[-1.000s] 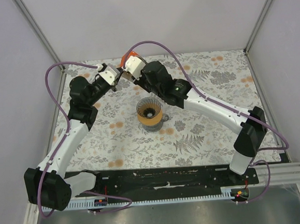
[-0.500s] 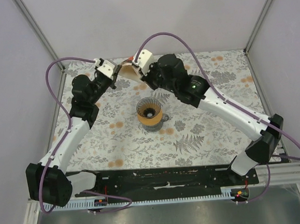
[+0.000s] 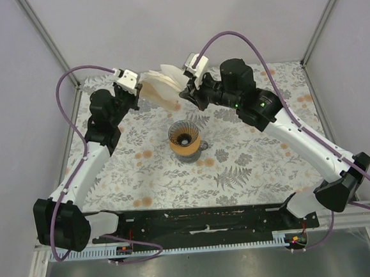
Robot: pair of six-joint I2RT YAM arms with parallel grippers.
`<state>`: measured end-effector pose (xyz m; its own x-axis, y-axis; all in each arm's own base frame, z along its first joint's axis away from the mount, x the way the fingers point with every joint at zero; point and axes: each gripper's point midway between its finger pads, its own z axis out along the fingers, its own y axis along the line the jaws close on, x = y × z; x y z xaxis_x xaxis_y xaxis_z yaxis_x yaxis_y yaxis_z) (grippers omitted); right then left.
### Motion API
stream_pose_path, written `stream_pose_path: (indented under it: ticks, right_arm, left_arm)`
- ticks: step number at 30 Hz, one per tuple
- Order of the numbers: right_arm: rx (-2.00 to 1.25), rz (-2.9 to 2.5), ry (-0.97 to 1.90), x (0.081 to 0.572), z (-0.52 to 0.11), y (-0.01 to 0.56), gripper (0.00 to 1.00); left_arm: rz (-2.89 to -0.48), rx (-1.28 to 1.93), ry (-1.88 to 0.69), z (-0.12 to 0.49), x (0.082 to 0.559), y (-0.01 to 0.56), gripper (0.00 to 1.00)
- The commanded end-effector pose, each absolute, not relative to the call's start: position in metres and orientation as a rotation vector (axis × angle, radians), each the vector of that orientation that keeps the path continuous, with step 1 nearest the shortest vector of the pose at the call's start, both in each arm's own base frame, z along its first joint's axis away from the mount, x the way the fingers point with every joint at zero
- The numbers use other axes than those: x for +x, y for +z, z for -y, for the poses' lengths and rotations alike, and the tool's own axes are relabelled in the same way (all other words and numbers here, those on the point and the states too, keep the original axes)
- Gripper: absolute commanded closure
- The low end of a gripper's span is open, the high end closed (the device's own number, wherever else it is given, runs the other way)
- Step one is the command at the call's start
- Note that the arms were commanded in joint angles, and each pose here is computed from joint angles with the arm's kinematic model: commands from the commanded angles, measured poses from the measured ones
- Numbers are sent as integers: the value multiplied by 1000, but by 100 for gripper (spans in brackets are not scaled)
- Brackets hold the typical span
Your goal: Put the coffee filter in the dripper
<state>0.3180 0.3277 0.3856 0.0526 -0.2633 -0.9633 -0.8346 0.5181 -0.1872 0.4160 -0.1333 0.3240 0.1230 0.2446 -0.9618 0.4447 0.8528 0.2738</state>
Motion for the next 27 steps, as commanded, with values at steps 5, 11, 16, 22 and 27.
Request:
stream_pose_path:
  ticks: [5,11,16,22,27]
  right_arm:
    - [-965,-1392,696,304,-326,419,100]
    - [-998,-1366,713,299,-326,420,100]
    - [-1013,-1363,723,300,-331,415,100]
    - [-1036,-1373,759,306,-344,403,100]
    - [-1051,-1393,778,312,-351,392,100]
  left_arm:
    - [-1676,449,-106,87,426,287,98]
    - [-1941,401,-104,60,424,218,98]
    - [-1938,498,-178,72,414,208,98]
    - [-2021,544,-235,77,402,182,98]
    - [-2016,584,-308,87,391,180,84]
